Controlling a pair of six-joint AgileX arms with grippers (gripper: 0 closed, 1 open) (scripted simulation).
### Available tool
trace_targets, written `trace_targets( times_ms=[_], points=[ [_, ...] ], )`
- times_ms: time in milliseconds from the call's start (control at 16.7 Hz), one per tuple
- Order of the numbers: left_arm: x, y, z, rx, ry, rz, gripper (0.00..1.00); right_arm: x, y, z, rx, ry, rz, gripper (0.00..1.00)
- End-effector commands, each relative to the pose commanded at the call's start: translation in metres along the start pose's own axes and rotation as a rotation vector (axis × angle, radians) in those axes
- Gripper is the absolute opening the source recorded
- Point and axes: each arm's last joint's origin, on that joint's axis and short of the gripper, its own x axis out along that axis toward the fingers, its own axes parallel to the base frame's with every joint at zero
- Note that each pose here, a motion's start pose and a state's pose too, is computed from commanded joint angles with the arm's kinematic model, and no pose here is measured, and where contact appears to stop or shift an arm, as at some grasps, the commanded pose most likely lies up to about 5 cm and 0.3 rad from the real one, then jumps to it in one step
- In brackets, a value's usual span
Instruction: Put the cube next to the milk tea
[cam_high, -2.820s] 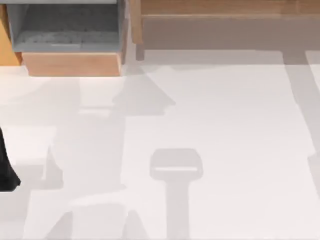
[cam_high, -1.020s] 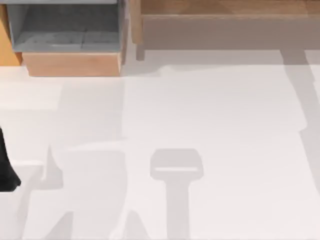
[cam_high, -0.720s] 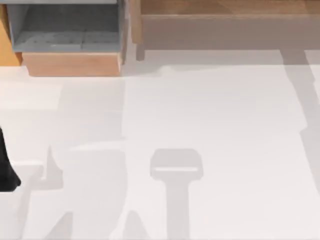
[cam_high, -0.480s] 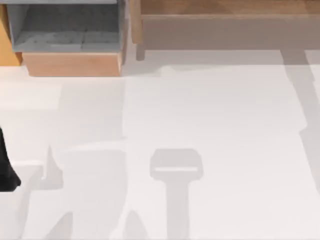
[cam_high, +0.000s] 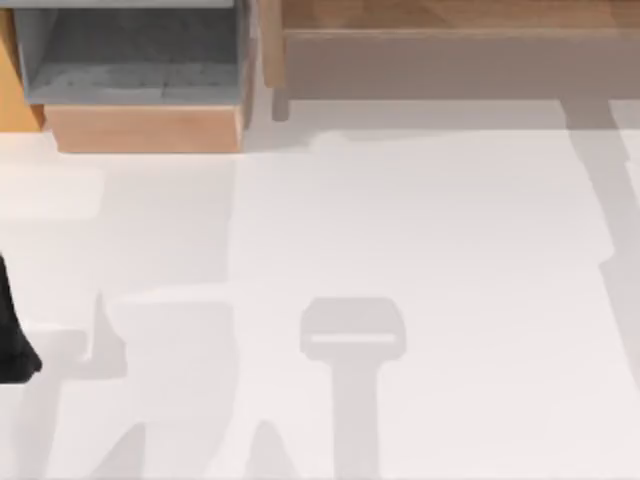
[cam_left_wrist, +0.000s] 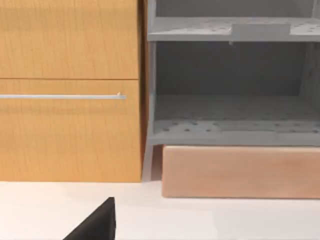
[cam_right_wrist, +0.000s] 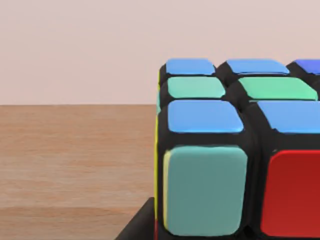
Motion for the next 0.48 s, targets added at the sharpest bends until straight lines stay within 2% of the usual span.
trace_targets(
  times_ms=[300,480],
  points=[
    [0.000,0.000,0.000,0.000,0.000,0.000,1.00,-0.001,0.000,0.001,0.001,-0.002,0.001,0.00],
    [0.000,0.000,0.000,0.000,0.000,0.000,1.00,-0.017,0.013,0.018,0.041,0.000,0.023,0.00]
  ],
)
